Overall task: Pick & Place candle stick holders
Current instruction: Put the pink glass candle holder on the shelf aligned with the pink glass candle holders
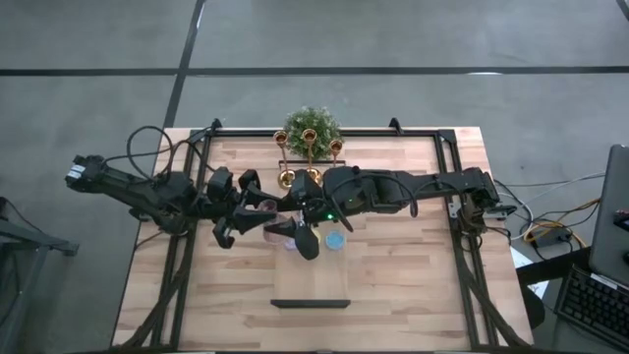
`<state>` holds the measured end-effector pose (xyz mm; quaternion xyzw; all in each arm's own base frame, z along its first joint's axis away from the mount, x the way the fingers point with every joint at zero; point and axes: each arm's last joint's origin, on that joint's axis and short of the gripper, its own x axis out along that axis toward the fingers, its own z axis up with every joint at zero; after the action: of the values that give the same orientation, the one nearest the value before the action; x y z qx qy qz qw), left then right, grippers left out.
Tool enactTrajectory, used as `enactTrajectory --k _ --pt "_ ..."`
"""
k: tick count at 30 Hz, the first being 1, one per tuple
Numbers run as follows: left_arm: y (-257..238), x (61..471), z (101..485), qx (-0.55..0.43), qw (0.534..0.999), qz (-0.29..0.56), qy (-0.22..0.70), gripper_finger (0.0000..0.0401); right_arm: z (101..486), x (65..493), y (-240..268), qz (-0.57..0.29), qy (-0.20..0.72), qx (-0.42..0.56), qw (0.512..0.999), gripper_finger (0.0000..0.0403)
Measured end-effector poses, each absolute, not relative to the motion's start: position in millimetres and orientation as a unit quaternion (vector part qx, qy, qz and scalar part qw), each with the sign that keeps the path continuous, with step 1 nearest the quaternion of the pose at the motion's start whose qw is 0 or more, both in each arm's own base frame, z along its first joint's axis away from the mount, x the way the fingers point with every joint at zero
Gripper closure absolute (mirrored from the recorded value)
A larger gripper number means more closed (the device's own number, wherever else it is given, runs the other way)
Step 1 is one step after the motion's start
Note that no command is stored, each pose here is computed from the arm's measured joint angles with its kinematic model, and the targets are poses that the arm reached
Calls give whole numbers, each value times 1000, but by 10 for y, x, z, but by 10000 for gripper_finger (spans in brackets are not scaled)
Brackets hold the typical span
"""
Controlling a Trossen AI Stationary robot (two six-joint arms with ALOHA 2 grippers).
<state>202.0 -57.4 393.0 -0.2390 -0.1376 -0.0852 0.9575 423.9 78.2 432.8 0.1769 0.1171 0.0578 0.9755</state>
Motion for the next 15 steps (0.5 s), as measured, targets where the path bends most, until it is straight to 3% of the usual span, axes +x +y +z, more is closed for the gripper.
enactTrajectory --k 15 --pt "-573 2015 3933 -241 957 -88 -137 222 4308 4240 765 27 121 187 975 149"
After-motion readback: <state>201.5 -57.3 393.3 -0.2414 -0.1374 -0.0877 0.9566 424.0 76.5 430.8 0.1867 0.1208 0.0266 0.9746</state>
